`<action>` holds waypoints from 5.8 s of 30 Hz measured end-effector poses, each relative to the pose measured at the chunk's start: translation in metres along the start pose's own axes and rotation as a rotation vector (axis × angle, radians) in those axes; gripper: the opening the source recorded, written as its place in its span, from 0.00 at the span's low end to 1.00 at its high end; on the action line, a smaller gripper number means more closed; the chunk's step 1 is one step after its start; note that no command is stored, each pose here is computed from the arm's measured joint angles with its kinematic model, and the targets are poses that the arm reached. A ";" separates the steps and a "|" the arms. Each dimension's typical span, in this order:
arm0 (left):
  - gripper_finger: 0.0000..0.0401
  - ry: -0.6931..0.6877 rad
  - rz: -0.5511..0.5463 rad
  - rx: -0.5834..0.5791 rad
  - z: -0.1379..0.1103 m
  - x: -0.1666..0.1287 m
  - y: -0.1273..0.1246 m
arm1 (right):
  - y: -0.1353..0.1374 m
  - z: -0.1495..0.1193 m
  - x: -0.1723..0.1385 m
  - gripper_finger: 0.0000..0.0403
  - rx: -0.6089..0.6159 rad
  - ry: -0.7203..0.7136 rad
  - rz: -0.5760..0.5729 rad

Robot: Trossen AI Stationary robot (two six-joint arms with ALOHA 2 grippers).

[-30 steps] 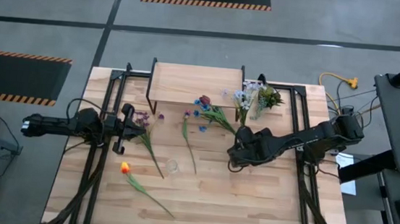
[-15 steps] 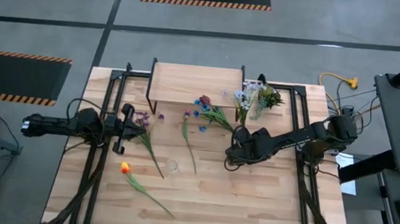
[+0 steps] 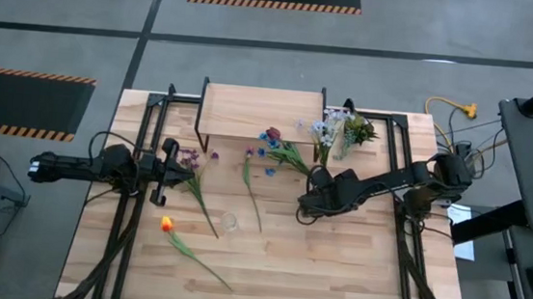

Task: Pick and place flowers into a vace then onto a shelf
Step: Adjust the right transparent crystal vase

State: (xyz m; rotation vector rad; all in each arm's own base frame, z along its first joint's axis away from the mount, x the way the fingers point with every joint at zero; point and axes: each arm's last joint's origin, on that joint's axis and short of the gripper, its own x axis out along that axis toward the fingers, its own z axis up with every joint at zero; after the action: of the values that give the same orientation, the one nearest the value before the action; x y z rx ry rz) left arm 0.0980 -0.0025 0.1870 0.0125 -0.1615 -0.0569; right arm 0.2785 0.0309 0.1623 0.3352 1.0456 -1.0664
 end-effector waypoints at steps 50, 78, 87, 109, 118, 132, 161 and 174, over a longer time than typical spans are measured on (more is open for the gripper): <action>0.00 0.000 0.000 0.000 0.000 0.000 0.000 | -0.005 -0.020 -0.057 0.28 -0.081 -0.188 0.159; 0.00 0.000 0.000 0.000 0.000 0.000 0.000 | 0.004 -0.061 -0.062 0.28 -0.104 -0.425 0.238; 0.00 -0.001 0.000 0.000 0.000 0.000 0.000 | 0.005 -0.071 -0.069 0.28 -0.088 -0.562 0.244; 0.00 -0.001 0.000 0.000 0.000 0.000 0.000 | -0.005 -0.039 -0.121 0.28 -0.158 -0.763 0.476; 0.00 -0.001 0.000 0.000 0.000 0.000 0.000 | -0.008 -0.047 -0.106 0.28 -0.186 -0.879 0.579; 0.00 -0.001 0.000 0.000 0.000 0.000 0.000 | -0.042 -0.066 -0.043 0.28 -0.182 -1.036 0.801; 0.00 -0.007 0.000 0.000 0.001 0.000 0.000 | -0.022 -0.091 0.020 0.28 -0.121 -0.993 0.791; 0.00 -0.007 0.000 0.000 0.001 0.000 0.000 | -0.014 -0.095 0.028 0.28 -0.156 -0.970 0.784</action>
State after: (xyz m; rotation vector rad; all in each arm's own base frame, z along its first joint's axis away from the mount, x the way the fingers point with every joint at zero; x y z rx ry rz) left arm 0.0979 -0.0025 0.1877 0.0126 -0.1688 -0.0570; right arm 0.2186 0.0730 0.0939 0.0499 0.0708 -0.3217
